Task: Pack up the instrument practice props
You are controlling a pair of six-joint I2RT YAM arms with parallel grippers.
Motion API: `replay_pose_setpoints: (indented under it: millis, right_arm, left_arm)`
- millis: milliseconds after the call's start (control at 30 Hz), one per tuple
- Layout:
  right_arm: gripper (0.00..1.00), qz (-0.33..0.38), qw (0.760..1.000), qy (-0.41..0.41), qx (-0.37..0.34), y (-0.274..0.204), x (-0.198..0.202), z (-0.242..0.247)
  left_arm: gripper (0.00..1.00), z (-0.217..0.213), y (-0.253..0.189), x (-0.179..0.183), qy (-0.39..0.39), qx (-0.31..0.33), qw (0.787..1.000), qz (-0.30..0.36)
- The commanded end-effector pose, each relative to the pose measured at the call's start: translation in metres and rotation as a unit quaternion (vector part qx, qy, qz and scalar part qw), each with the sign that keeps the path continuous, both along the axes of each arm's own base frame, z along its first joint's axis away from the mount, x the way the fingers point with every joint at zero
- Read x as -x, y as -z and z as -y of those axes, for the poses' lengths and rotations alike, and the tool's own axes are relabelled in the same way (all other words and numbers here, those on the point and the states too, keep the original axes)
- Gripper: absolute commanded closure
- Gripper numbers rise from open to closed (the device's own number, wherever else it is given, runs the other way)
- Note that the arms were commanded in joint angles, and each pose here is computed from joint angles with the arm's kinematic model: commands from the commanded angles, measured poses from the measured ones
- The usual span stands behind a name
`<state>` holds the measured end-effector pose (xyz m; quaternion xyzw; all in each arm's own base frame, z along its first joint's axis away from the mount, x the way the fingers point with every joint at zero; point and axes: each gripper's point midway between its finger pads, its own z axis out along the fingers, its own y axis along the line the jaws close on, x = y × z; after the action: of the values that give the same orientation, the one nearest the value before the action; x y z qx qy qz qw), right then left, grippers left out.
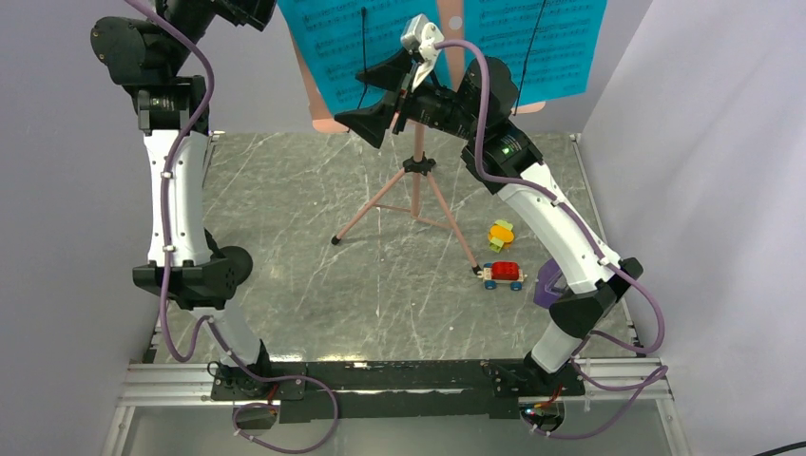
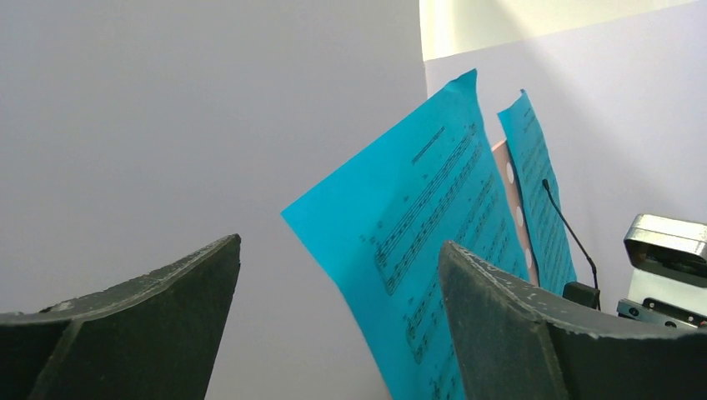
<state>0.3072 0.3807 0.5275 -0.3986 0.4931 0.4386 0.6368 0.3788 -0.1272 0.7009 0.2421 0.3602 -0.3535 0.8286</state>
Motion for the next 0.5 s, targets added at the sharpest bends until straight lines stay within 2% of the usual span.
replay_pose_setpoints:
  millis: [0,100,267,467]
  right_arm:
    - [0.10,0.070,0.997,-0.038,-0.016,-0.029,0.021,0.002]
    - [0.10,0.072,0.996,-0.042,-0.012,-0.027,0.022,0.001]
    - [0.09,0.065,0.997,-0.041,-0.007,-0.022,0.020,0.000]
    - [0.09,0.064,0.997,-0.039,-0.006,-0.020,0.018,-0.002]
  left_arm:
    - [0.10,0.009,-0.035,0.044,-0.001,0.007,0.997,0.078]
    - [0.17,0.012,-0.037,0.050,0.005,0.010,0.997,0.080]
    - [0.23,0.012,-0.043,0.061,0.005,0.008,0.996,0.093]
    - [0.40,0.011,-0.048,0.072,-0.002,0.009,0.995,0.099]
